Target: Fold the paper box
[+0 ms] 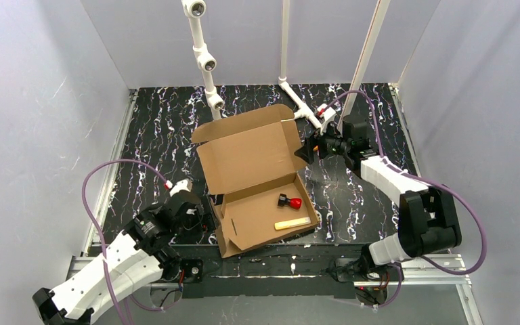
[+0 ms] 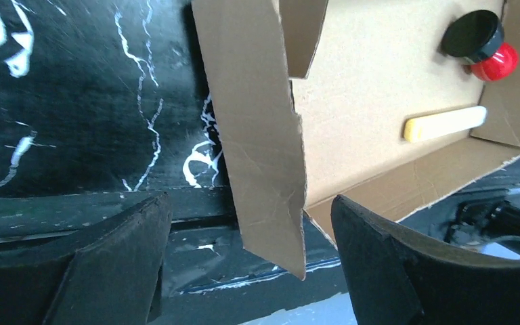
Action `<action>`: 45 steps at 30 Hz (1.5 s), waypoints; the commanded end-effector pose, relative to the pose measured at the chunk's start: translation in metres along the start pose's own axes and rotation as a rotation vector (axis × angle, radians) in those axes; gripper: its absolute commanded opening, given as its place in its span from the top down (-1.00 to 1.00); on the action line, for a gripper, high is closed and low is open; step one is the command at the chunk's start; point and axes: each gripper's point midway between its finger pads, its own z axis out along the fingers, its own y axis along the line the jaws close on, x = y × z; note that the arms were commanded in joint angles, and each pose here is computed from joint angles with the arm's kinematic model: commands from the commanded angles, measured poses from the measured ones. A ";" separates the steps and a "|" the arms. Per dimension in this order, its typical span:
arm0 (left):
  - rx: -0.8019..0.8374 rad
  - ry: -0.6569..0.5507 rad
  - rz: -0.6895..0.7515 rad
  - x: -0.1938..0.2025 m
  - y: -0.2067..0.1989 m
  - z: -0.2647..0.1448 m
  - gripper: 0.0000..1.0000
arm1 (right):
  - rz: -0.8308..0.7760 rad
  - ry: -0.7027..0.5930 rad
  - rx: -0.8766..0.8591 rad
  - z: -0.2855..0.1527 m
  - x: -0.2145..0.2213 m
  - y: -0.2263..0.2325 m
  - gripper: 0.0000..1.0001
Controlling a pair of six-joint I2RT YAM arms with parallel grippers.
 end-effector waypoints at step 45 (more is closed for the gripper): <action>0.288 -0.017 -0.008 -0.018 -0.072 -0.003 1.00 | 0.082 -0.223 0.017 -0.003 -0.031 0.008 0.97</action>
